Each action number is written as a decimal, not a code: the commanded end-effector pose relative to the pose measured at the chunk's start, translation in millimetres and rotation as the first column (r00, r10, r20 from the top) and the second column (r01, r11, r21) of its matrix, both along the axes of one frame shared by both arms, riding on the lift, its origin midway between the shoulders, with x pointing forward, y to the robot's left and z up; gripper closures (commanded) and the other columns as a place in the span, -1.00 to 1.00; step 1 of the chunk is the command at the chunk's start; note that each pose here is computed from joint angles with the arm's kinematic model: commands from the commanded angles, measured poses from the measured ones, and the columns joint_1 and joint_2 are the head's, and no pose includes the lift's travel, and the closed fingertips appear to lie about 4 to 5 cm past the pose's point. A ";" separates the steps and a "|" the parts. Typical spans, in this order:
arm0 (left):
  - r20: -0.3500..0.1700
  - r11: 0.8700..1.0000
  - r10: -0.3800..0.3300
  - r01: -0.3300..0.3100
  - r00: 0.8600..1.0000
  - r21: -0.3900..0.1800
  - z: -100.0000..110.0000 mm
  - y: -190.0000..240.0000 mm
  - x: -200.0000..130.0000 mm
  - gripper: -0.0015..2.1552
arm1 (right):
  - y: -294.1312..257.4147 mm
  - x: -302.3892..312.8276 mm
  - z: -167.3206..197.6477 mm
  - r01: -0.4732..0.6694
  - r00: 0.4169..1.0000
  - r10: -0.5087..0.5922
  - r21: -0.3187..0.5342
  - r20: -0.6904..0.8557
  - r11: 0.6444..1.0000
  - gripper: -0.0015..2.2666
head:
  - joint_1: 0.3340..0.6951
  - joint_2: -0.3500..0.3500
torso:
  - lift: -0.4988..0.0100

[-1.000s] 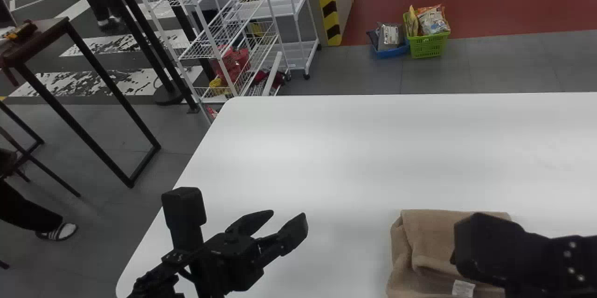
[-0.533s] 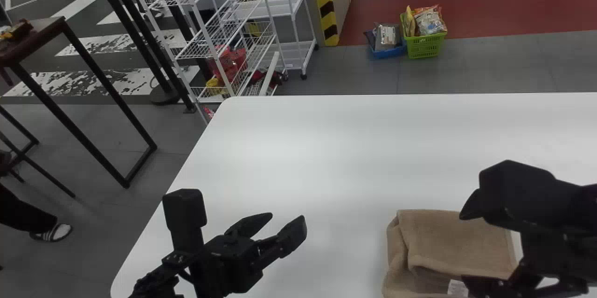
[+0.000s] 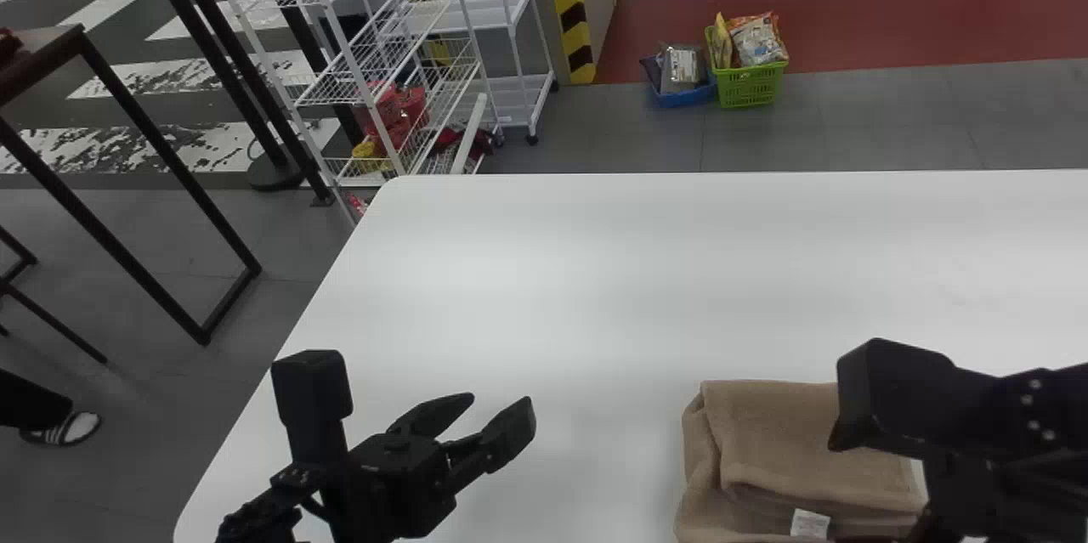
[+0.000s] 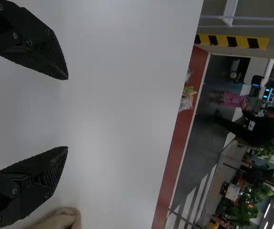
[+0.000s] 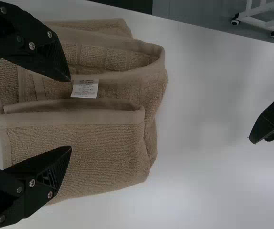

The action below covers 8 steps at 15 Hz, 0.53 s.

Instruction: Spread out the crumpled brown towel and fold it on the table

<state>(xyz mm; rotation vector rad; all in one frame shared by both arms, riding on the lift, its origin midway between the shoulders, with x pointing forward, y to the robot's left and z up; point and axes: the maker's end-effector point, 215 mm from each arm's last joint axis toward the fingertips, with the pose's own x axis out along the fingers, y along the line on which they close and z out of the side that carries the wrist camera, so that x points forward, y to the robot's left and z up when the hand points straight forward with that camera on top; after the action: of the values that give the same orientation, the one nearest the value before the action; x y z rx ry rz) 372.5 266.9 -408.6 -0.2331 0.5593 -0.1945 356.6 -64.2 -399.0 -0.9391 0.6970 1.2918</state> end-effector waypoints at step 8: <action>-0.006 1.000 0.003 -0.003 1.000 -0.003 -3.2 -0.6 -0.8 -0.66 | 5.0 9.9 6.1 0.025 1.000 -0.025 0.018 0.008 1.000 -0.53 | 1.00 0.92 | 0.46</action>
<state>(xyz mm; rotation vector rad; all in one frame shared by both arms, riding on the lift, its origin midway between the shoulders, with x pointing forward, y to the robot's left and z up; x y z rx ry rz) 371.7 266.0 -411.8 -0.2377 0.5647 -0.1925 363.3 -58.3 -396.3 -0.9262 0.6894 1.2758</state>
